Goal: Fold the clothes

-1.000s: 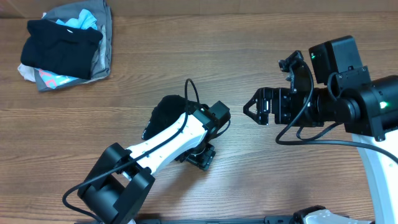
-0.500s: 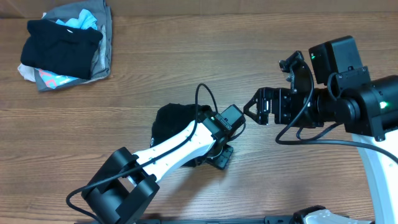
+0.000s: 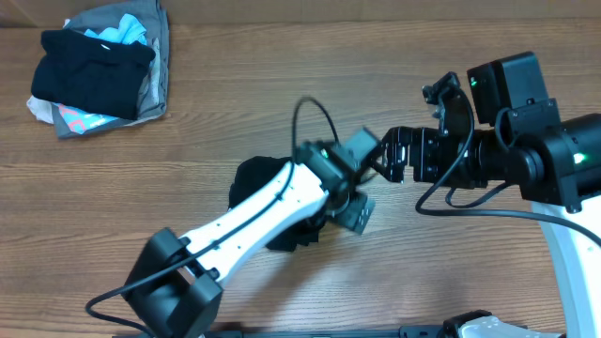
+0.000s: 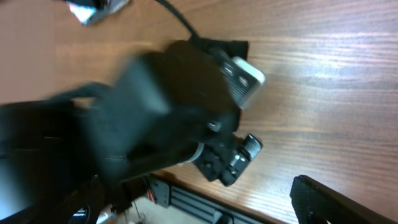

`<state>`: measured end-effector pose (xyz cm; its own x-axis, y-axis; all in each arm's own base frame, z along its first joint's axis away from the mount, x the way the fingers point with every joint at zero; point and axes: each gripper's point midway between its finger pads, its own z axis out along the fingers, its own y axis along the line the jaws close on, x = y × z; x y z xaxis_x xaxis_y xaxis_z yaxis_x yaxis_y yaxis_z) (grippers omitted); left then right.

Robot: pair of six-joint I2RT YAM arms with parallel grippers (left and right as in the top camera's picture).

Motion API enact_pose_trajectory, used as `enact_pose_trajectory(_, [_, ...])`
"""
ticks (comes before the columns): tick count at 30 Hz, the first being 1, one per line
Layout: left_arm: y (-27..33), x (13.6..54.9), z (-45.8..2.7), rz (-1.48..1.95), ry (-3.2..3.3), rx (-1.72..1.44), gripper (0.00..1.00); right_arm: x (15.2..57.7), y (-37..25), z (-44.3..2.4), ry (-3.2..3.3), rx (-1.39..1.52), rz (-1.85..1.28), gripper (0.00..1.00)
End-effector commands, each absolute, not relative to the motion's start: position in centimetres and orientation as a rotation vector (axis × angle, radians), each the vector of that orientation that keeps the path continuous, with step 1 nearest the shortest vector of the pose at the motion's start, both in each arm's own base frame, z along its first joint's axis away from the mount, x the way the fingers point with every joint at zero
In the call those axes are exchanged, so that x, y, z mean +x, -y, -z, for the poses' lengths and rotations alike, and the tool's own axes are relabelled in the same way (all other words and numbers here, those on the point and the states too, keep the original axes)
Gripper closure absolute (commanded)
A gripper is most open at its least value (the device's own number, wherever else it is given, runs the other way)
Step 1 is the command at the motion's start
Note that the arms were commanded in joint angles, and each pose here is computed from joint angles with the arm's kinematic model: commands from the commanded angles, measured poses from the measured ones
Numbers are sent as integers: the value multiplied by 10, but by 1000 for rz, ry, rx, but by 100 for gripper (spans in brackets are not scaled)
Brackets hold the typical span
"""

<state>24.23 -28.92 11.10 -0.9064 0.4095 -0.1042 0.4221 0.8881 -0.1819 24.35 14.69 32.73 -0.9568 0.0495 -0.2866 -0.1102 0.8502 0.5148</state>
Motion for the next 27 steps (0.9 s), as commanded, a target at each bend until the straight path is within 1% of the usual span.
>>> enact_pose_trajectory(1, [271,284,-155,340,-2920,460,14,253,-140,-333,-2704,45,-817,0])
enact_pose_trajectory(5, [230,310,-166,307,-2954,273,14,265,-131,-341,-2651,110,-878,0])
enact_pose_trajectory(9, [168,328,-163,240,-3023,19,8,274,-121,-344,-2615,148,-887,1])
enact_pose_trajectory(11, [138,334,-161,217,-3042,-148,7,275,-121,-345,-2609,145,-893,3])
enact_pose_trajectory(12, [121,337,-160,208,-3047,-246,6,276,-124,-344,-2613,138,-909,6])
enact_pose_trajectory(13, [108,340,-159,202,-3046,-324,1,276,-126,-343,-2619,131,-914,8])
enact_pose_trajectory(16, [62,339,-156,187,-3050,-593,0,280,-135,-330,-2668,110,-917,17])
enact_pose_trajectory(19, [30,330,-155,162,-3059,-788,0,287,-150,-308,-2729,74,-929,35])
enact_pose_trajectory(21, [16,323,-154,148,-3066,-865,0,291,-164,-288,-2781,51,-943,49])
enact_pose_trajectory(22, [10,321,-153,137,-3070,-893,0,291,-173,-278,-2806,24,-965,54])
enact_pose_trajectory(23, [5,318,-151,128,-3072,-917,0,289,-186,-267,-2834,-15,-1003,57])
enact_pose_trajectory(24, [1,316,-150,117,-3074,-934,0,286,-204,-255,-2860,-72,-1060,58])
enact_pose_trajectory(26, [-5,312,-146,78,-3081,-951,0,280,-228,-240,-2889,-158,-1111,58])
enact_pose_trajectory(27, [-8,310,-142,50,-3088,-953,0,276,-244,-227,-2926,-194,-1109,56])
